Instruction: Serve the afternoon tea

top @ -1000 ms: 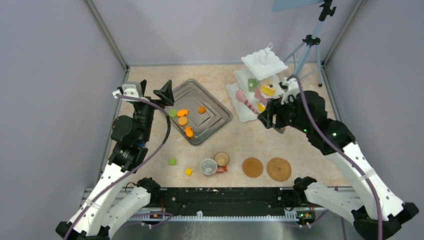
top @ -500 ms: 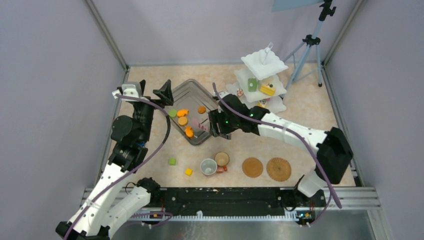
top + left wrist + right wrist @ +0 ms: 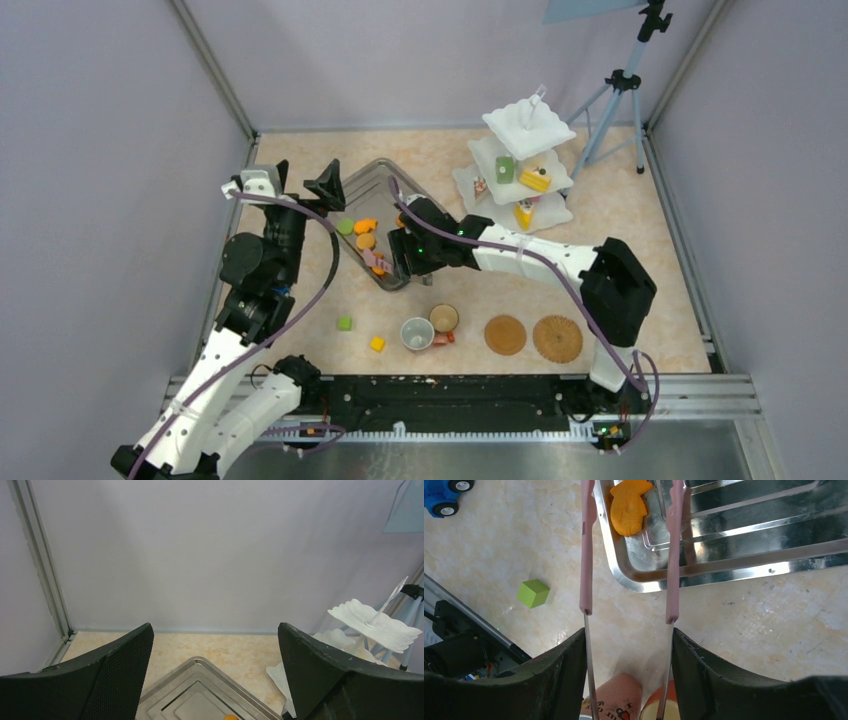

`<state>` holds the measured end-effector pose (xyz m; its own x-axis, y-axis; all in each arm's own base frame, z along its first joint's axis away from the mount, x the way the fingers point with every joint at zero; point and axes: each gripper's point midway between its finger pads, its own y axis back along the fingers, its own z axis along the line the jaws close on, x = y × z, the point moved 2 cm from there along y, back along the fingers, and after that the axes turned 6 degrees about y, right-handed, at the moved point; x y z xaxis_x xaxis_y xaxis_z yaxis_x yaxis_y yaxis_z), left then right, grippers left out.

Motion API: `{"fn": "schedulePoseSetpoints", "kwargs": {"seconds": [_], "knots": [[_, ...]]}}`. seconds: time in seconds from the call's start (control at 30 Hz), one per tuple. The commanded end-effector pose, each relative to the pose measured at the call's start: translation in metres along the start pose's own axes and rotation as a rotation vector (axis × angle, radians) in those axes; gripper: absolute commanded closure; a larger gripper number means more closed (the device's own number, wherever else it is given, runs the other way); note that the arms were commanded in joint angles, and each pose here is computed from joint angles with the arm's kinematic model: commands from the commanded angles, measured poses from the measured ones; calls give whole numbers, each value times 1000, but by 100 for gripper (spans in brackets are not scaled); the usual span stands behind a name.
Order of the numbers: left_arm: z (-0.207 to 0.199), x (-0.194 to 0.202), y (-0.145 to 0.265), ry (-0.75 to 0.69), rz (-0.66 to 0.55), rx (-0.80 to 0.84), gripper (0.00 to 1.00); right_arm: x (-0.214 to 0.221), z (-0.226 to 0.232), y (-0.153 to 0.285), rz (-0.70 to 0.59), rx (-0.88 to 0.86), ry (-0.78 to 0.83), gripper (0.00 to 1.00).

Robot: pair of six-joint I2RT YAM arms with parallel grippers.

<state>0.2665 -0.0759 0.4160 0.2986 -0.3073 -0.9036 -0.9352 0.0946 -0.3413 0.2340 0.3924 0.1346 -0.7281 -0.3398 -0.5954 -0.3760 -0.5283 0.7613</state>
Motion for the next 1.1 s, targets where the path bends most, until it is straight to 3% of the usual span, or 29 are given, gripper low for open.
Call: {"fn": "schedulePoseSetpoints", "kwargs": {"seconds": [0.0,0.6,0.83,1.07], "knots": [[-1,-19,1,12,-57,4,1,-16,15,-2,-41,-5,4,47],[-2,-18,1,16,-55,10,1,18,-9,4,46,202,112,56],[-3,-17,1,16,-52,13,1,22,-10,-2,47,184,160,56],[-3,-18,0,16,-54,11,1,6,-7,13,-23,169,180,76]]}}
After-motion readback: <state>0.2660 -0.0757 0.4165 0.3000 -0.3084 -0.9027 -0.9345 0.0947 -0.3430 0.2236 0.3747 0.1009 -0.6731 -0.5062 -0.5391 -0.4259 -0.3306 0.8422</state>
